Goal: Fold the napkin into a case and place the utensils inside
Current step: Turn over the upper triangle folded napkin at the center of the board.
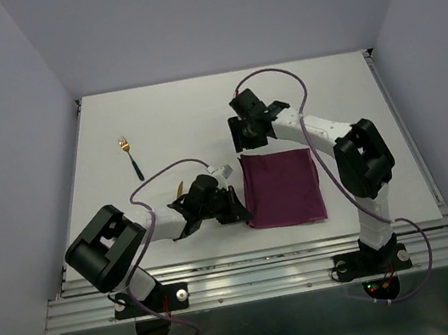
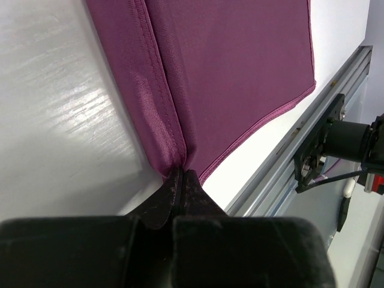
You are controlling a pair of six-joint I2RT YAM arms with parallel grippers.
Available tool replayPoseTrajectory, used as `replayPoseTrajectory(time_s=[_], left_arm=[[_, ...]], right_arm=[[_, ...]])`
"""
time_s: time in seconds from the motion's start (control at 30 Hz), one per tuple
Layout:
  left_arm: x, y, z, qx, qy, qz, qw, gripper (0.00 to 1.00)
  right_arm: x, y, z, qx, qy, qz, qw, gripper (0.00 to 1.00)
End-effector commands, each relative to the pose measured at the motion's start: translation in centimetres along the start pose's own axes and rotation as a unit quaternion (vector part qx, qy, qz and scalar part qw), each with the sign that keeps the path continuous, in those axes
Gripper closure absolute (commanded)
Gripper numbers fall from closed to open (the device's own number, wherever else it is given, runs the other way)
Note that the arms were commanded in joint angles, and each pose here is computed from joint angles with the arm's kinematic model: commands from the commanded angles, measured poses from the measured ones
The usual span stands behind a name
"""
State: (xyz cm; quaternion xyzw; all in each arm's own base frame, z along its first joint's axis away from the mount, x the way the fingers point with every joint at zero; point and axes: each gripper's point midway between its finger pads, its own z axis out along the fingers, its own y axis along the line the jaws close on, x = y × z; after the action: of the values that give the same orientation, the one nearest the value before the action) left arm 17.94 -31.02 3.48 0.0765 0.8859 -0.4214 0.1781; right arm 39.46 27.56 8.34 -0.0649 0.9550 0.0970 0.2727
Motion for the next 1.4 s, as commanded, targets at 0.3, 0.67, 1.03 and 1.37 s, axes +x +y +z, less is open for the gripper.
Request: replayPoseTrajectory(time_s=[0.3,0.67,1.03,1.37], left_arm=[[-0.2,-1.0,-2.1,0.003,-0.022,0.002,1.000,0.37],[-6.8,-2.5,-5.9,-0.070,-0.113,0.044,0.990,0.19],[-12.5,0.5,-2.0,-0.215,-0.086,0.020,0.973,0.27],[-13.9,3.1,0.1,-0.284,-0.080,0.007,0.956,0.28]], right_arm=[[-2.7,-1.6,-6.0,0.016,-0.091,0.029,0.995,0.37],[1.4,-10.1,-13.2,0.081,-0.123,0.070,0.987,0.36],[5.3,-13.5,-14.2,0.085,-0.119,0.146,0.978,0.38],[6.5,-13.8,-13.5,0.090,-0.104,0.142,0.980,0.38]])
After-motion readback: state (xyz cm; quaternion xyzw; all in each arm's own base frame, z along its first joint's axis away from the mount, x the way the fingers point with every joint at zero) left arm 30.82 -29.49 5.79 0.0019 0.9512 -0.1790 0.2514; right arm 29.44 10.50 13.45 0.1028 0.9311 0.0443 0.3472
